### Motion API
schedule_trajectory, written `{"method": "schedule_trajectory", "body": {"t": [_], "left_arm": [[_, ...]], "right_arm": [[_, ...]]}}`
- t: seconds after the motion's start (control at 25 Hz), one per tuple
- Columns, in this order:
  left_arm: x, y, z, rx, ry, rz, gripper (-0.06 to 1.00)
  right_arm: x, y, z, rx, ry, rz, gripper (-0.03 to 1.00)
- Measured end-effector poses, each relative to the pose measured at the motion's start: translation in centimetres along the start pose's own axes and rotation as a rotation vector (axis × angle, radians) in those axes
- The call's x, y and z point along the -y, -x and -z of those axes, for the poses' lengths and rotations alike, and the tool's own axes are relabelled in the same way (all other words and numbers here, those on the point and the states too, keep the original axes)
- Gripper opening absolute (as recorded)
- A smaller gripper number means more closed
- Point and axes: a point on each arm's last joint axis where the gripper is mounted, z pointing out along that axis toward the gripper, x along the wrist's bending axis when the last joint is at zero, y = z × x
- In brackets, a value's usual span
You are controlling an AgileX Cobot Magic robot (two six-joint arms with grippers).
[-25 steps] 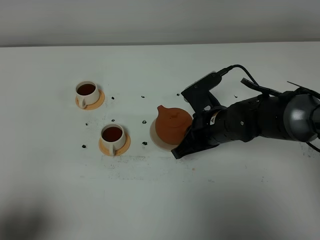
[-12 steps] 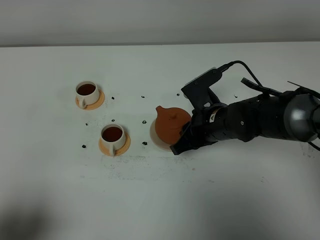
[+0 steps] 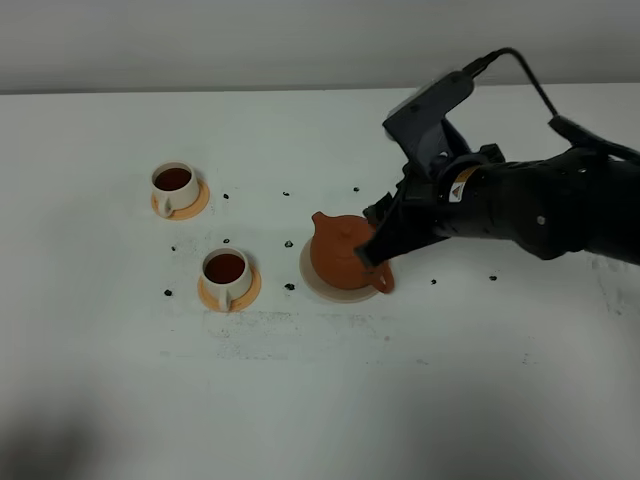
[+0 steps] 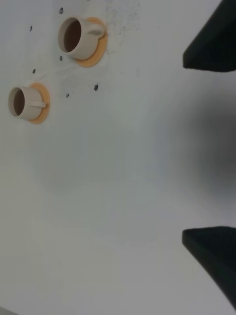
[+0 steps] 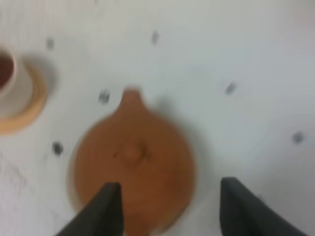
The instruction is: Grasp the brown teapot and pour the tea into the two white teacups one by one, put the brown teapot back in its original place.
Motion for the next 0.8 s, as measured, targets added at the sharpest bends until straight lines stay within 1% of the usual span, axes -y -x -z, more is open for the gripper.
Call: {"method": "schedule_trajectory", "body": {"t": [0.2, 0.28, 0.48, 0.6, 0.8], "left_arm": [[0.0, 0.0, 0.0, 0.000, 0.000, 0.000, 0.66], [0.0, 0.0, 0.0, 0.000, 0.000, 0.000, 0.66], [0.0, 0.0, 0.0, 0.000, 0.000, 0.000, 0.66], [0.0, 0.0, 0.0, 0.000, 0.000, 0.000, 0.66], [0.0, 0.0, 0.0, 0.000, 0.000, 0.000, 0.66]], "right_arm": [[-1.7, 1.7, 5.3, 0.071, 0.131, 0.047, 0.46], [-2.1, 2.1, 8.0, 0.100, 0.197, 0.049, 0.46], [-1.8, 3.2, 15.2, 0.191, 0.360, 0.034, 0.46], [-1.8, 3.1, 19.5, 0.233, 0.478, 0.034, 0.46], [-1.5, 2.3, 24.9, 0.271, 0.647, 0.046, 0.46]]}}
